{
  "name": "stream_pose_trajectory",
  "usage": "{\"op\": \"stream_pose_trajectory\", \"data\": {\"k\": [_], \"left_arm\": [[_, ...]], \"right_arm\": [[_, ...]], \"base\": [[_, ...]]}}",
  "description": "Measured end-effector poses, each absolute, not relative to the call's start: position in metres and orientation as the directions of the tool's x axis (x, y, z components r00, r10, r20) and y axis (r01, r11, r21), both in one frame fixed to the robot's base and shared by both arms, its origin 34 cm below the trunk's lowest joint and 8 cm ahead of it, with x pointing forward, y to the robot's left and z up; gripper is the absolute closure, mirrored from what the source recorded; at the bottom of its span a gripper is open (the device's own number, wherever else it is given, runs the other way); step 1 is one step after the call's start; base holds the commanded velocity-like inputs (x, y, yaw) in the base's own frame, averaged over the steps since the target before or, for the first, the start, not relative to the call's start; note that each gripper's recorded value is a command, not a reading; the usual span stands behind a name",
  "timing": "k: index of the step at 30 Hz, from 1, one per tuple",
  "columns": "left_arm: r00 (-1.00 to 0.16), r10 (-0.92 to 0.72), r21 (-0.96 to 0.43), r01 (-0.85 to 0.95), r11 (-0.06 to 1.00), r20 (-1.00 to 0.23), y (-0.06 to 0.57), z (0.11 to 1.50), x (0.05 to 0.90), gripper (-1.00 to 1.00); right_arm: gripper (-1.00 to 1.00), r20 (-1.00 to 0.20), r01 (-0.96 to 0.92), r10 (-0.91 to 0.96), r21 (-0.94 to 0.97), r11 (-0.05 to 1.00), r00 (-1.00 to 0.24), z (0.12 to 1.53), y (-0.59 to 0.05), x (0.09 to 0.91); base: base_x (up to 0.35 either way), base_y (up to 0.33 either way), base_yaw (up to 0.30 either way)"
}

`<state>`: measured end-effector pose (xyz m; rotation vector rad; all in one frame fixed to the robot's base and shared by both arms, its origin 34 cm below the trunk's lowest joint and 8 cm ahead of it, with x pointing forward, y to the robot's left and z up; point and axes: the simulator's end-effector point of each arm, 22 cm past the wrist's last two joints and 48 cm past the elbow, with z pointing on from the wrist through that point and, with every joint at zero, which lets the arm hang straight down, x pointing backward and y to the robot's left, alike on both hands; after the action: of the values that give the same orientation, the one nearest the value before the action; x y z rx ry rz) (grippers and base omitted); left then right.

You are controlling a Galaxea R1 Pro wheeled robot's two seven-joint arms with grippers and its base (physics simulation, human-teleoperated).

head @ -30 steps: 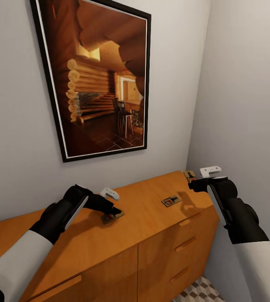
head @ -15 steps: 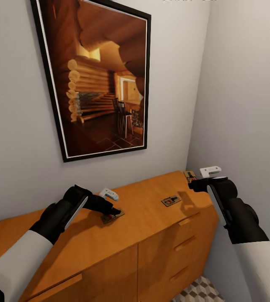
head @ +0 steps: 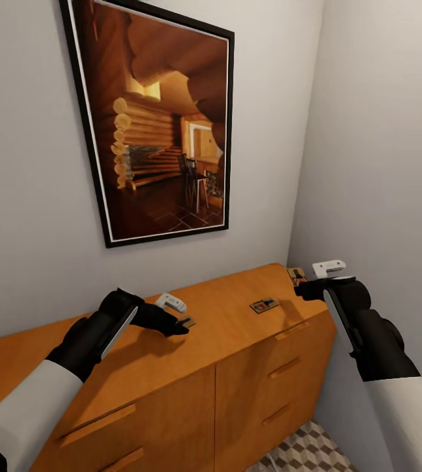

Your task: Take the four mousetraps from the cabinet in the bathroom and place them on the bathroom floor. Make sure all four end up on the same floor surface, and ensure that at least two of them are either under or directly next to the same bathroom sink.

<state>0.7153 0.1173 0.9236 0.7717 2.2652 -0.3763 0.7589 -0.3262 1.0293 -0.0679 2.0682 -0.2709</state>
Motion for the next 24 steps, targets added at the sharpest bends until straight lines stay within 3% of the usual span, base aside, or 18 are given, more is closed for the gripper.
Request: {"op": "stream_pose_trajectory", "data": {"k": [14,24], "left_arm": [[-0.576,0.419,-0.042,0.621,0.783,-0.702,0.1189,0.923,0.7161,-1.0],[-0.577,0.42,-0.043,0.621,0.782,-0.701,0.1186,0.9226,0.7157,-1.0]], "right_arm": [[1.0,-0.855,0.062,-0.16,-0.218,0.974,-0.493,1.0285,-0.3255,0.759],[1.0,-0.855,0.062,-0.16,-0.218,0.974,-0.493,1.0286,-0.3255,0.7589]], "base": [[0.001,0.003,0.0],[0.092,0.081,0.0]]}}
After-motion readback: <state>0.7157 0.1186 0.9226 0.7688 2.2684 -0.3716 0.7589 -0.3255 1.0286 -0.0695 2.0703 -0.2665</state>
